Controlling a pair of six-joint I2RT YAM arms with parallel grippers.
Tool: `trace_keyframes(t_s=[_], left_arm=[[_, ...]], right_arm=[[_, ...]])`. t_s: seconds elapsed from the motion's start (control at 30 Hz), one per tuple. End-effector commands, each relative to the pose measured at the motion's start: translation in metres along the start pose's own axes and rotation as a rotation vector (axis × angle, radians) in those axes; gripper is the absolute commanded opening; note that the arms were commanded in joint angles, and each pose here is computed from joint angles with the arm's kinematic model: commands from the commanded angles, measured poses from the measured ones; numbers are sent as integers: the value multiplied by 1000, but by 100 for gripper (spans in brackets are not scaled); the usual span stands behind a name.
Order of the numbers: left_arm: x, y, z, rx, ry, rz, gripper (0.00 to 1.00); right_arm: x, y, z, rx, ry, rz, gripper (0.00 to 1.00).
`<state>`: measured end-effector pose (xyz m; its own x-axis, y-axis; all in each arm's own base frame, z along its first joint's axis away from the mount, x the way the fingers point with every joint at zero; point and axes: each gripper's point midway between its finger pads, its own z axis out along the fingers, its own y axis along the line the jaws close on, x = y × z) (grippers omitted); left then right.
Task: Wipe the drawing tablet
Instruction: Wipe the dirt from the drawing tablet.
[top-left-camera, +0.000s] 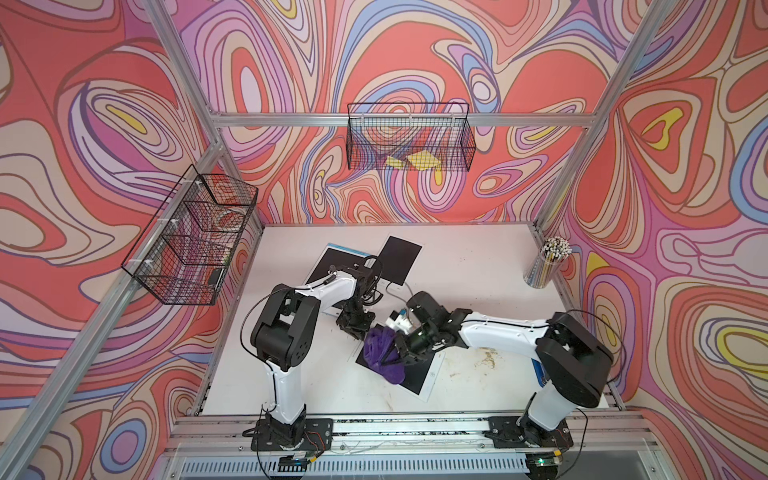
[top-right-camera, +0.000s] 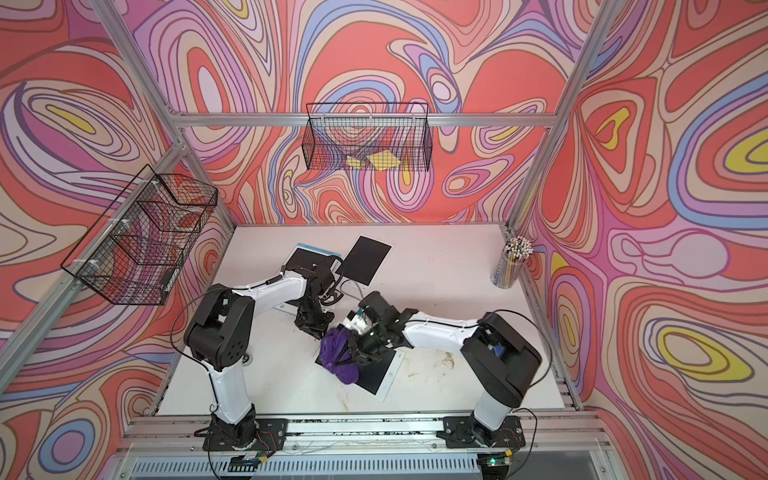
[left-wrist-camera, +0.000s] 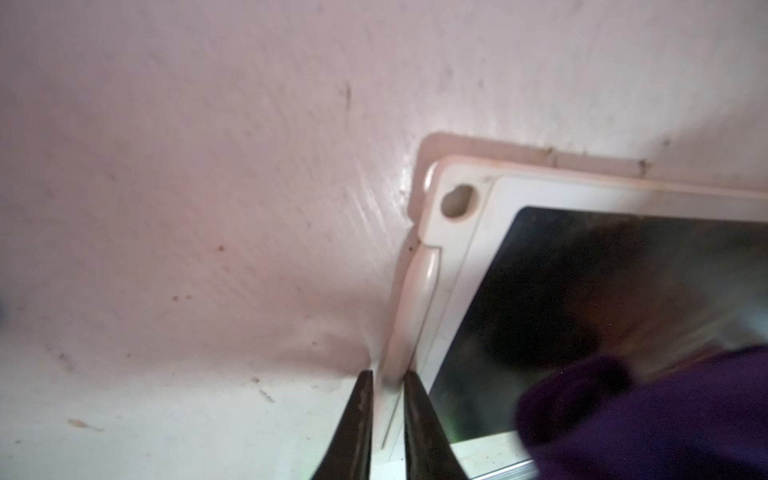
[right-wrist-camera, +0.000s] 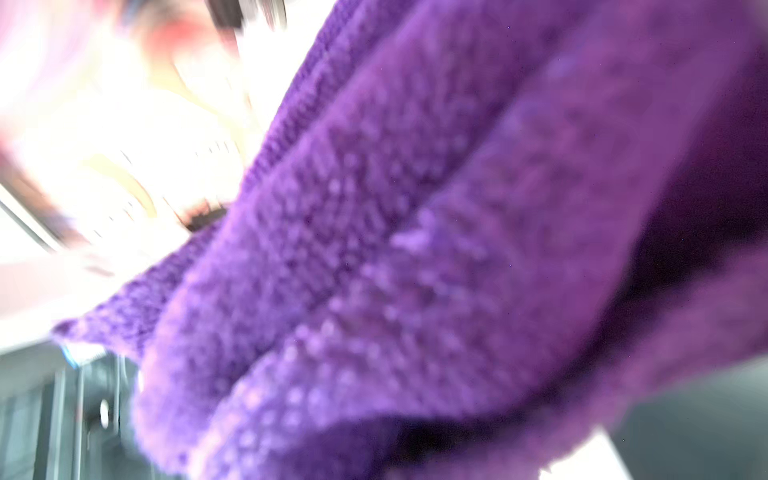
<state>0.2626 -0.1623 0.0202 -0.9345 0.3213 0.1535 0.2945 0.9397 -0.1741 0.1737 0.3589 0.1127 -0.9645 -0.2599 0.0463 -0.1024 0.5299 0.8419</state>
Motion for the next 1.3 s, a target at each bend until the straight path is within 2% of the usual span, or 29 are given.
trace_keyframes(t_s=[0.0,0.13,0.37,0.67,0.7,0.8,0.87,0.97,1.03,1.17,1.27], left_arm=[[-4,-1,1,-12,-9,13,18],[-4,-1,0,-12,-12,13,18],[-4,-1,-1,-11,-13,14,18],[-5,-1,0,-8,-9,14,18],[-4,-1,0,-8,-9,13,18],[-5,-1,0,-8,-11,15,18],[-4,-1,0,-8,-9,13,18],[-4,-1,0,-8,-9,12,18],[-4,-2,0,-6,-10,14,18],[-5,-2,0,-6,-13,15,18],[-4,-2,0,-6,-10,15,18]], right_arm=[[-10,-14,-34,80,-82,-26,0],[-22,-39,-37,185,-97,-1,0],[-18,-66,-12,232,-31,26,0],[63,-48,66,282,235,-88,0],[73,-43,74,265,260,-103,0],[99,-1,94,89,337,-184,0],[101,33,86,-12,304,-255,0],[85,55,54,-41,194,-313,0],[69,41,34,-4,130,-265,0],[45,-17,1,196,30,-154,0],[38,-50,-14,282,-14,-100,0]])
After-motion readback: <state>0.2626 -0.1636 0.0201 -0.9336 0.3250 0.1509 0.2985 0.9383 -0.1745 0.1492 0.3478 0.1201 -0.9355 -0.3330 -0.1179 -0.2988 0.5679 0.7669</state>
